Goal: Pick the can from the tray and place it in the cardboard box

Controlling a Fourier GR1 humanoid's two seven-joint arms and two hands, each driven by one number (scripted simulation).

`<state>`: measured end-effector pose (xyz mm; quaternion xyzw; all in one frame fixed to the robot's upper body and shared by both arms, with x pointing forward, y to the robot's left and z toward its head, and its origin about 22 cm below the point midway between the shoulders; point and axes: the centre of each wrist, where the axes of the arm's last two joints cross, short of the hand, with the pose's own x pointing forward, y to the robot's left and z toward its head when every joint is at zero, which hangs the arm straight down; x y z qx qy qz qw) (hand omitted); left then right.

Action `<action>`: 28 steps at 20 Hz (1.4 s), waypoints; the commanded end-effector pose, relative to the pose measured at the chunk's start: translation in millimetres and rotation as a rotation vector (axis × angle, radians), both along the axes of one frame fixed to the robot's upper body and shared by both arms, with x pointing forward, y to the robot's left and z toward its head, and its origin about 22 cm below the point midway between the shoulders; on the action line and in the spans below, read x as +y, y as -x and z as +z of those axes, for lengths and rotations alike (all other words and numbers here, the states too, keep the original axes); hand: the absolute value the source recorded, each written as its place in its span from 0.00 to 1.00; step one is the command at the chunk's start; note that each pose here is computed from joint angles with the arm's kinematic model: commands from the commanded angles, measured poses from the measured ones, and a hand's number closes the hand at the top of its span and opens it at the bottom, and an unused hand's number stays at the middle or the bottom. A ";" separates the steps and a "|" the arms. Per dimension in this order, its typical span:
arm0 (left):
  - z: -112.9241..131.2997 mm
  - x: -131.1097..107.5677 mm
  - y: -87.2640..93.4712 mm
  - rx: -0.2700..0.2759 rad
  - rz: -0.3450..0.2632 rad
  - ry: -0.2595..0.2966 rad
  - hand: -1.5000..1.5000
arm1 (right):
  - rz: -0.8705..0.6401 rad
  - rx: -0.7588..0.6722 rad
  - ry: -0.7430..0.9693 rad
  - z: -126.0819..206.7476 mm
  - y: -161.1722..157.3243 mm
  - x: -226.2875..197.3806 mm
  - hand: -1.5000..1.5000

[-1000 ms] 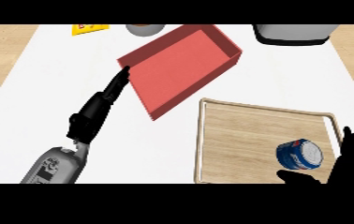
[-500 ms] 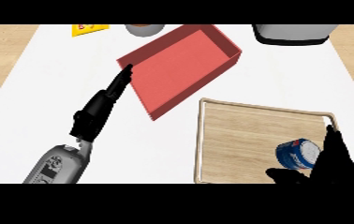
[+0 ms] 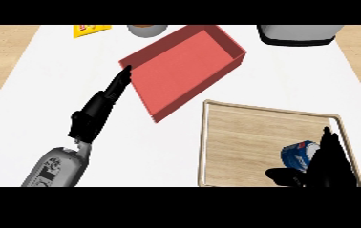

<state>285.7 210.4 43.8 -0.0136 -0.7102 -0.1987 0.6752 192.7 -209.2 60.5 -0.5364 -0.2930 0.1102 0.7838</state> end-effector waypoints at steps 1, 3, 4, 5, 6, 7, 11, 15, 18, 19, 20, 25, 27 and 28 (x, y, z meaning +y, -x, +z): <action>4.5 -0.8 -6.1 -0.019 -0.021 0.000 0.50 | -0.128 0.126 0.000 -5.5 -17.7 15.7 0.00; 4.6 -3.7 3.4 -0.005 -0.018 -0.004 0.50 | -0.132 0.141 0.012 -12.0 -5.5 -0.2 0.00; 1.9 -7.2 17.4 0.002 -0.013 0.000 0.50 | -0.141 0.155 0.021 -17.4 -21.0 11.4 0.00; -9.5 2.5 5.2 0.009 -0.013 -0.001 0.50 | -0.157 0.159 0.017 -17.4 -22.1 9.6 0.00; -11.0 -2.6 -0.4 -0.004 -0.007 0.001 0.50 | -0.140 0.149 0.021 -7.6 -8.8 11.3 0.00; -17.2 -2.8 13.2 0.004 0.004 -0.003 0.50 | -0.152 0.171 0.021 -18.6 -5.0 -11.6 0.00; 12.5 -12.6 -6.8 0.001 -0.011 0.004 0.50 | -0.123 0.180 0.001 -28.2 -15.2 -5.4 1.00; -3.2 5.1 14.9 -0.001 -0.003 0.007 0.50 | -0.099 0.187 0.042 -30.8 -6.1 -7.7 1.00; 16.6 3.9 12.0 -0.014 -0.007 0.002 0.50 | -0.109 0.178 0.084 -28.5 -19.2 -24.1 1.00; -11.2 -16.2 -4.2 -0.003 -0.011 0.002 0.50 | -0.084 0.150 0.115 -36.2 -7.3 -2.4 1.00; 0.4 10.4 -6.3 -0.017 0.000 0.020 0.50 | -0.102 0.165 0.154 -30.2 -13.1 -16.6 1.00; -4.6 -19.0 -0.4 -0.012 -0.070 0.004 0.50 | 0.618 0.052 0.257 -24.3 -21.3 36.1 1.00; 2.3 -24.6 -2.5 -0.027 -0.127 0.005 0.50 | 0.951 -0.008 0.279 -14.9 -15.6 70.0 1.00; 0.6 -28.0 -1.0 -0.022 -0.148 0.009 0.50 | 1.090 -0.046 0.287 -10.3 -13.9 82.4 1.00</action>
